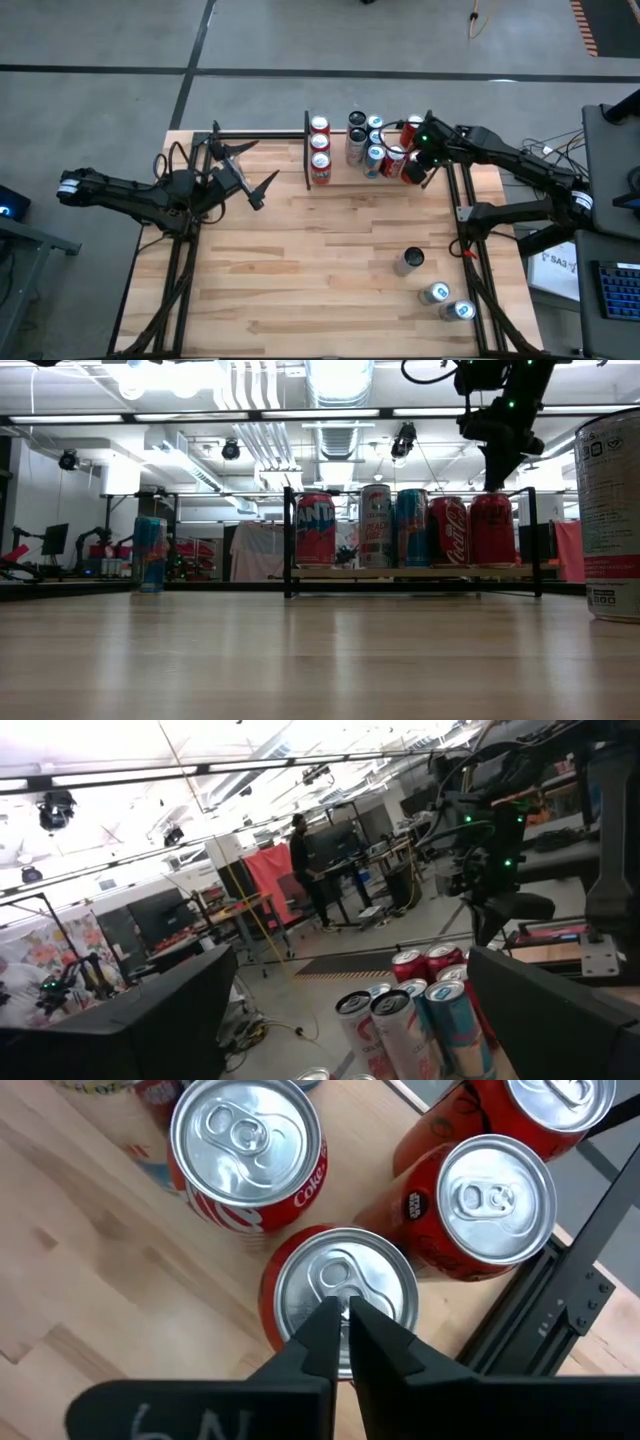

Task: Place canned beverage on shelf
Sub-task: Put the dark red soda can on the shelf

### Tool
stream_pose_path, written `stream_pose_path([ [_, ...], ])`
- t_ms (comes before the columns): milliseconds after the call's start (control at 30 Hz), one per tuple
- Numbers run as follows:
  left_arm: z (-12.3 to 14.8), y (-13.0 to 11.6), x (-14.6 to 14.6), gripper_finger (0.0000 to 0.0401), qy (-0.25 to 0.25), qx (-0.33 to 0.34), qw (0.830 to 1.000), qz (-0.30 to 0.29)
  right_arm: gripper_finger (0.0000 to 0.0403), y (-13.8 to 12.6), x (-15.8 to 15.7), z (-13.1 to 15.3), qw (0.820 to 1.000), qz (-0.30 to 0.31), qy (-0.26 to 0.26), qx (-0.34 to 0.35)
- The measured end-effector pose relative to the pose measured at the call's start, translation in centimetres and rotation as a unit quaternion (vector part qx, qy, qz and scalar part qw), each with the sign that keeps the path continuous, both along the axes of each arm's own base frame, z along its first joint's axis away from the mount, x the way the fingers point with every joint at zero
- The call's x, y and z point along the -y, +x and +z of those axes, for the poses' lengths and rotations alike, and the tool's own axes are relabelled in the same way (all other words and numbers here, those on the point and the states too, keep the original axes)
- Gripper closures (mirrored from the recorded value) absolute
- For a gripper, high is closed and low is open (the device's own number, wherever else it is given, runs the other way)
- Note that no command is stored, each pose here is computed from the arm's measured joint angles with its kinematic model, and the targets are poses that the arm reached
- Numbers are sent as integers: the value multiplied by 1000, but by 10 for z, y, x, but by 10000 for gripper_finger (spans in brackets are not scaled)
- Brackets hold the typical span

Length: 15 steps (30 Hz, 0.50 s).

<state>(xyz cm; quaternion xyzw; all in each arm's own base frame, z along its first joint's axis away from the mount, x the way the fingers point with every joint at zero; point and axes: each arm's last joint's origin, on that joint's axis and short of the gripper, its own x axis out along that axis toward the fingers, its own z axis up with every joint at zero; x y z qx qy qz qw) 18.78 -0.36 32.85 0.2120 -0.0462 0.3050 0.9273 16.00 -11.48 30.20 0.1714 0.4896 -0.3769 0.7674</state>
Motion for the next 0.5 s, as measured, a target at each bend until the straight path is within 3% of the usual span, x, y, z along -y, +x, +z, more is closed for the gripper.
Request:
stream_pose_path([
  [500, 0, 0, 0, 17, 1, -3, 1000, 1, 390, -1, -1, -11, 1000, 4, 3, -15],
])
